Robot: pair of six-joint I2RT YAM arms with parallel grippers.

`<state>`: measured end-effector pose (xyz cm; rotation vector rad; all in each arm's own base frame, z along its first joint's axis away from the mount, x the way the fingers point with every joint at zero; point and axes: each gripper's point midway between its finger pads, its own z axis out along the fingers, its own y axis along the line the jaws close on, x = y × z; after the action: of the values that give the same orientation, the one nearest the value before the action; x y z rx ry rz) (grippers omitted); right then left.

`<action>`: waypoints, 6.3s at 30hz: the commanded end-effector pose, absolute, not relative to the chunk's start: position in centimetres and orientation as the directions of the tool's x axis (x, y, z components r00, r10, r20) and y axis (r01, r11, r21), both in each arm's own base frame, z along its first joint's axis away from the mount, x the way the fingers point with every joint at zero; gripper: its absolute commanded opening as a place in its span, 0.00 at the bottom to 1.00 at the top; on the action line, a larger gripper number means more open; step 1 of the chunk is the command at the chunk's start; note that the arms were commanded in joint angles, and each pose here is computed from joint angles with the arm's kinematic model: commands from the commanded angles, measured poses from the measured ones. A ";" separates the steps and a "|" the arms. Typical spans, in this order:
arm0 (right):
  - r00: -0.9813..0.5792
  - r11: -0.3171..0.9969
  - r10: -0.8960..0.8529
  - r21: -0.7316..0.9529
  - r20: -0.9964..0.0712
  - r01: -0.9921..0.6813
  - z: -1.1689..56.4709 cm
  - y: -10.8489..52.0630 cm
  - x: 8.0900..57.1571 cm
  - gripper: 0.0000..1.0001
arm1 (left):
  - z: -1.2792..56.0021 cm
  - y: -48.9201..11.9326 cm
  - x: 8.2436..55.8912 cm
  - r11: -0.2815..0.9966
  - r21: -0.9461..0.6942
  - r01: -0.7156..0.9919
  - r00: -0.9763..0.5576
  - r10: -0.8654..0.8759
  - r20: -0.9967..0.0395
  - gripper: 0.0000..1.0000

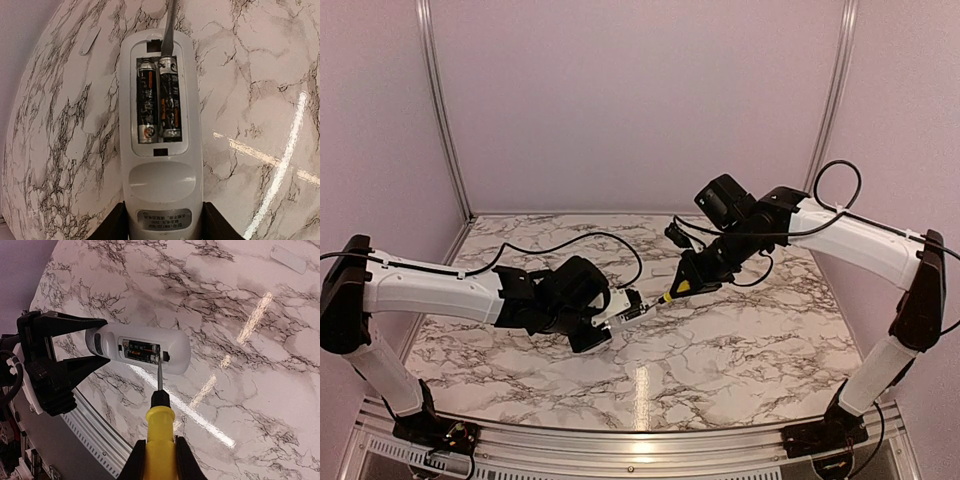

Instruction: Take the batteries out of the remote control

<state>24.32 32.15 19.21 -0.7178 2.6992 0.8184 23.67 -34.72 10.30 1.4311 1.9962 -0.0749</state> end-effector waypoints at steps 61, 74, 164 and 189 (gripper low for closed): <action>-0.848 0.599 -0.370 0.600 -0.380 -0.530 21.5 34.5 22.6 0.00 | 13.6 -35.2 24.2 0.447 0.347 0.824 -0.128 0.745 -0.655 0.00; -0.856 0.590 -0.382 0.621 -0.349 -0.516 20.6 33.5 20.9 0.00 | 11.6 -35.3 23.8 0.467 0.292 0.835 -0.187 0.739 -0.647 0.00; -0.834 0.372 -0.470 0.792 -0.288 -0.484 12.2 35.0 26.2 0.00 | 6.1 -37.1 26.8 0.411 0.236 0.881 -0.204 0.779 -0.593 0.00; -0.863 0.530 -0.341 0.681 -0.373 -0.504 16.7 32.8 27.6 0.00 | 6.0 -35.3 26.3 0.470 0.199 0.860 -0.278 0.758 -0.590 0.00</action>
<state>26.46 33.77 16.12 -0.8117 2.5515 1.3578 26.28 -35.95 5.04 1.3802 2.0800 -0.2054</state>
